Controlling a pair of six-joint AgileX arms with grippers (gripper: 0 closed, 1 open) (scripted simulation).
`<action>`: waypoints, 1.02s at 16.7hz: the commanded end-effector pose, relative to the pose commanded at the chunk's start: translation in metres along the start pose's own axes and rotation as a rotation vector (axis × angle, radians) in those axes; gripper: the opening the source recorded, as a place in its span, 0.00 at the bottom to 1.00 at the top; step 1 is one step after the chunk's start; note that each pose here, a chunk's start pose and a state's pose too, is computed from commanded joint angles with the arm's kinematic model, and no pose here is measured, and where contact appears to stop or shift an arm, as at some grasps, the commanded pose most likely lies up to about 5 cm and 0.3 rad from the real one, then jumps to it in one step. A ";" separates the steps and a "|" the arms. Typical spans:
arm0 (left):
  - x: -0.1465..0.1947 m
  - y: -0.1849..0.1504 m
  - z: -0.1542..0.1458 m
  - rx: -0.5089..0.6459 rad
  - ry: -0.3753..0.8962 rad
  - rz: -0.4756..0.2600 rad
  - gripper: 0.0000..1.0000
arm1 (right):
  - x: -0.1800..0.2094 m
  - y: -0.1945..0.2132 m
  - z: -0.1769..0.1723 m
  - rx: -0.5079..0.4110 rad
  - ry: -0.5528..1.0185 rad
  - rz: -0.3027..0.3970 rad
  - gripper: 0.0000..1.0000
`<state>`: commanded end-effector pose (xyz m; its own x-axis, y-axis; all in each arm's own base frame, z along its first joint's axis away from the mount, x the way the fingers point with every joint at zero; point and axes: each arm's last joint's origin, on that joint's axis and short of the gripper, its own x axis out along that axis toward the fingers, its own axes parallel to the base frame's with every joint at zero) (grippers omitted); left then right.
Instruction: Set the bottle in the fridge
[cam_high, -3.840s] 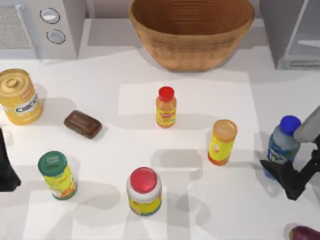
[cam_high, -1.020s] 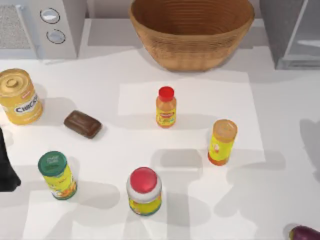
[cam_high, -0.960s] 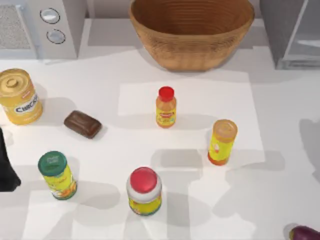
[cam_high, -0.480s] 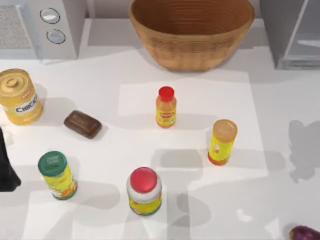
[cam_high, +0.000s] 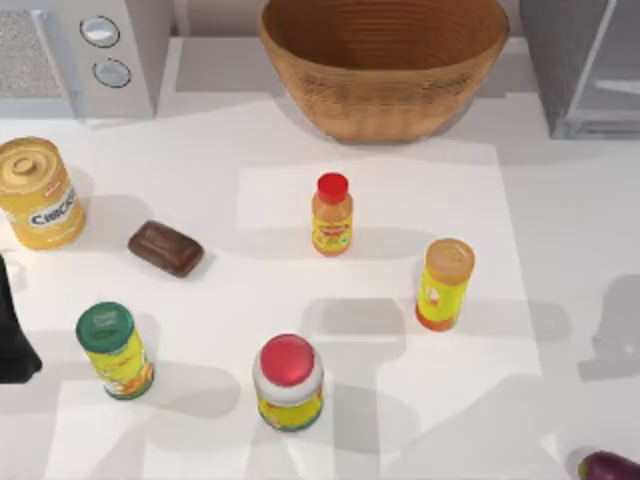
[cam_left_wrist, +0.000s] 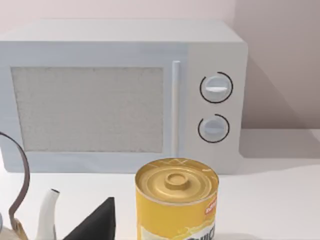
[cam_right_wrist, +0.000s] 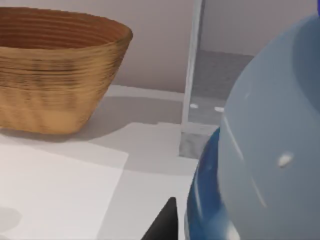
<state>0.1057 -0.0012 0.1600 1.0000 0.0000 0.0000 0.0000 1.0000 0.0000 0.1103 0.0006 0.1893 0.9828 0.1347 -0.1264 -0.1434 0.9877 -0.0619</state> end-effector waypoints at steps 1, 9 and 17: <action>0.000 0.000 0.000 0.000 0.000 0.000 1.00 | -0.002 0.000 -0.007 0.022 -0.038 -0.041 0.01; 0.000 0.000 0.000 0.000 0.000 0.000 1.00 | -0.001 0.001 -0.030 0.071 -0.122 -0.140 0.01; 0.000 0.000 0.000 0.000 0.000 0.000 1.00 | -0.001 -0.004 0.030 0.052 -0.267 -0.123 0.01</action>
<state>0.1057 -0.0012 0.1600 1.0000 0.0000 0.0000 0.0000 1.0000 0.0000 0.1138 -0.0013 0.2194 0.9894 0.0227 0.1438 -0.0216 0.9997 -0.0094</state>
